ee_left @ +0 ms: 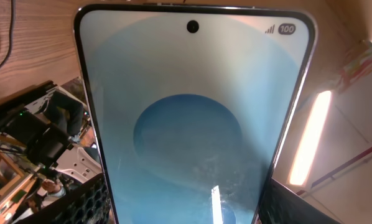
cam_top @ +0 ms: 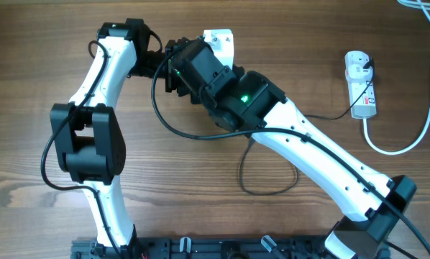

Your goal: Plug charger to phone and switch on socket

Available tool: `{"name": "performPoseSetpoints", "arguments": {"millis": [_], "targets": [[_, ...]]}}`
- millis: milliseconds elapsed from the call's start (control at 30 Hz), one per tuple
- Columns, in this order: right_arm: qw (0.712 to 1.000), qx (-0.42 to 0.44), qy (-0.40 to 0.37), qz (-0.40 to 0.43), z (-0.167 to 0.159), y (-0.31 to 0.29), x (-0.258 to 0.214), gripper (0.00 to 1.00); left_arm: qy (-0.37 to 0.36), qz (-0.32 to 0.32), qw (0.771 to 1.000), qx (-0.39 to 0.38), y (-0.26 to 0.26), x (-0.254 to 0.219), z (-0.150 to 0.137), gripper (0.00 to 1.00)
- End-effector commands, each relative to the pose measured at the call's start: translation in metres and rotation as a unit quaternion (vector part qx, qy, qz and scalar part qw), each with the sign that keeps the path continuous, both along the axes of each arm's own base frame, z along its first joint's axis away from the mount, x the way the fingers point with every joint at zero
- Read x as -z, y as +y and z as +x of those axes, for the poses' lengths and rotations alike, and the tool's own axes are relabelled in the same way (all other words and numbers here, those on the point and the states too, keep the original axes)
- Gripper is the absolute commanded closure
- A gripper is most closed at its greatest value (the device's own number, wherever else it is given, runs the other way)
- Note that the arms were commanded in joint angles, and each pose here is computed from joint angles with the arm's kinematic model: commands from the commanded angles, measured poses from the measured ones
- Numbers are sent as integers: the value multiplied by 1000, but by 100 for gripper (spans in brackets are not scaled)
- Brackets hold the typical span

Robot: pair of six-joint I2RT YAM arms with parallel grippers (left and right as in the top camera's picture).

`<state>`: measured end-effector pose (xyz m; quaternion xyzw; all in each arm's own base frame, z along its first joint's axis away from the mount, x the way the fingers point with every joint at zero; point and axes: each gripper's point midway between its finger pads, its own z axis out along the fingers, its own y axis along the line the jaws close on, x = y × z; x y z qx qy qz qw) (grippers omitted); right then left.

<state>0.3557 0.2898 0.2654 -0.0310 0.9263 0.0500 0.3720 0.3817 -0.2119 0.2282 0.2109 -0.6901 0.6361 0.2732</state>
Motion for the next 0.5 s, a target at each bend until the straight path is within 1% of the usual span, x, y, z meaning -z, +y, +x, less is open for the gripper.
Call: {"name": "performPoseSetpoints", "arguments": {"millis": [0, 67, 167, 233, 300, 400, 433, 467], "targets": [[1000, 3, -3, -7, 2, 1, 1, 85, -15, -26, 1000, -6, 2, -22, -2, 25], [1000, 3, -4, -7, 2, 1, 1, 86, -15, -25, 1000, -6, 2, -22, -2, 25], [1000, 3, -3, -7, 2, 1, 1, 90, -15, -25, 1000, -6, 2, -22, -2, 25], [1000, 4, -3, -6, 2, 1, 1, 96, -15, -25, 1000, -6, 2, -22, -2, 25], [1000, 4, -3, -6, 2, 1, 1, 95, -15, -26, 1000, -6, 2, -22, -2, 25], [1000, 17, -2, 6, 2, 1, 1, 95, -15, -25, 1000, -6, 2, -22, -2, 22], [1000, 27, -2, 15, 2, 1, 1, 95, -16, -26, 1000, -6, 2, -22, -2, 17], [999, 45, -2, 29, 3, 0, 0, 96, -16, -26, 1000, -6, 2, -22, -2, 7]]}}
